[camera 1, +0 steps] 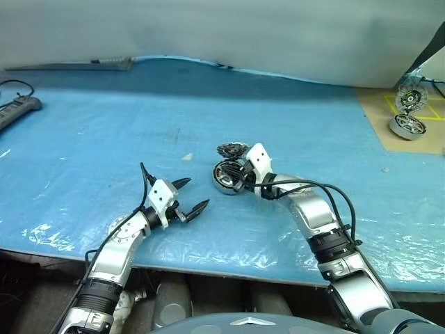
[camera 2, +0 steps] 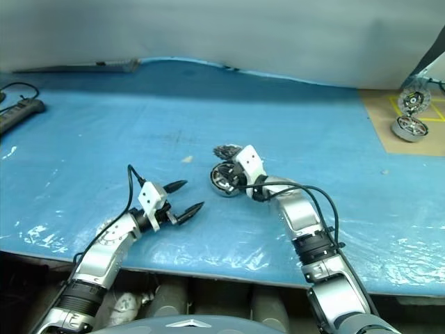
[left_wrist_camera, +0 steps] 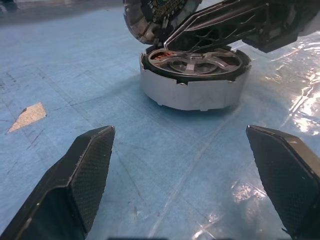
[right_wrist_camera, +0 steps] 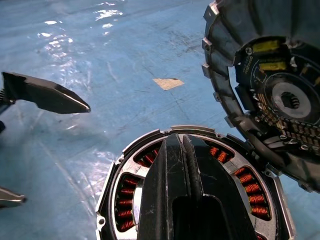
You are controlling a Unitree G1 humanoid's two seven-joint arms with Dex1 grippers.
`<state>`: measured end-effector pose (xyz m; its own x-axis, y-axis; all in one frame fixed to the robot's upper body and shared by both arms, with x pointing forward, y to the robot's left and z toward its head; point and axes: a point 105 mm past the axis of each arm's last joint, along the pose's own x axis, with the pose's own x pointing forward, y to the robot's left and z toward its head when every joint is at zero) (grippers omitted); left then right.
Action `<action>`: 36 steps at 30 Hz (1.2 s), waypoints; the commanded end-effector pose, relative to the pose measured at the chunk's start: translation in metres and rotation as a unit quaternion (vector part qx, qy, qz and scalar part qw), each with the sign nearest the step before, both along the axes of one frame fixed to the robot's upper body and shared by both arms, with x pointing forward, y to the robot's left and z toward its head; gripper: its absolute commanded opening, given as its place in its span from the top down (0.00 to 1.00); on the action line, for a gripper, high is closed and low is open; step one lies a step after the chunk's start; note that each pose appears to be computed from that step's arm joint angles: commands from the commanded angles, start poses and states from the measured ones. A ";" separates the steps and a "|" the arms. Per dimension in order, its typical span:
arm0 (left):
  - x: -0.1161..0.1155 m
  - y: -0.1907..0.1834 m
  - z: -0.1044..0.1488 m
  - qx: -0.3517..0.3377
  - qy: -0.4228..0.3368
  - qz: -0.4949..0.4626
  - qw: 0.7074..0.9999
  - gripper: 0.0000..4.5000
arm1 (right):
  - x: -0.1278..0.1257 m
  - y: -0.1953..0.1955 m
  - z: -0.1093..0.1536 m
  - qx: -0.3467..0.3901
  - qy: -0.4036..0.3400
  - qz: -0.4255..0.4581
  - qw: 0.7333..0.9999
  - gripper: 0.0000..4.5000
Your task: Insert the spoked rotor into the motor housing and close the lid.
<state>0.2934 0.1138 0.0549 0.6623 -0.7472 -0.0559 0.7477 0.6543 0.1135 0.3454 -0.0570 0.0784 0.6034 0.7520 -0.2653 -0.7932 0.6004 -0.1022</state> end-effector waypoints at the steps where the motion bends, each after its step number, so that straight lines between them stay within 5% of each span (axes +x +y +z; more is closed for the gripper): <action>1: 0.001 -0.003 0.014 -0.005 -0.026 -0.006 1.000 0.00 | -0.020 -0.017 -0.047 -0.087 0.048 0.015 0.995 0.99; 5: 0.000 -0.004 0.014 -0.005 -0.025 -0.007 1.000 0.00 | -0.034 -0.012 -0.045 -0.096 0.039 0.060 0.993 0.99; 9: 0.000 -0.005 0.015 -0.005 -0.024 -0.008 1.000 0.00 | -0.022 -0.015 -0.044 -0.076 0.053 0.016 0.996 0.99; 18: 0.000 0.001 0.006 -0.001 -0.019 -0.008 1.000 0.00 | -0.026 -0.023 0.021 0.055 0.080 0.039 0.995 0.99; 23: -0.001 0.003 0.003 0.000 -0.019 -0.008 1.000 0.00 | -0.046 -0.057 0.033 -0.021 0.081 0.087 0.993 0.99; 30: -0.001 0.000 0.006 -0.002 -0.022 -0.012 1.000 0.00 | 0.015 -0.111 0.046 -0.123 0.011 -0.042 0.991 0.99; 36: 0.001 -0.002 0.009 -0.002 -0.025 -0.016 1.000 0.00 | 0.063 -0.096 0.058 -0.066 -0.022 -0.071 0.995 0.99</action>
<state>0.2938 0.1144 0.0527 0.6489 -0.7591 -0.0529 0.7587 0.6402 0.1201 0.3982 -0.1540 0.1253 0.6918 0.6124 -0.3827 -0.7094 0.6753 -0.2017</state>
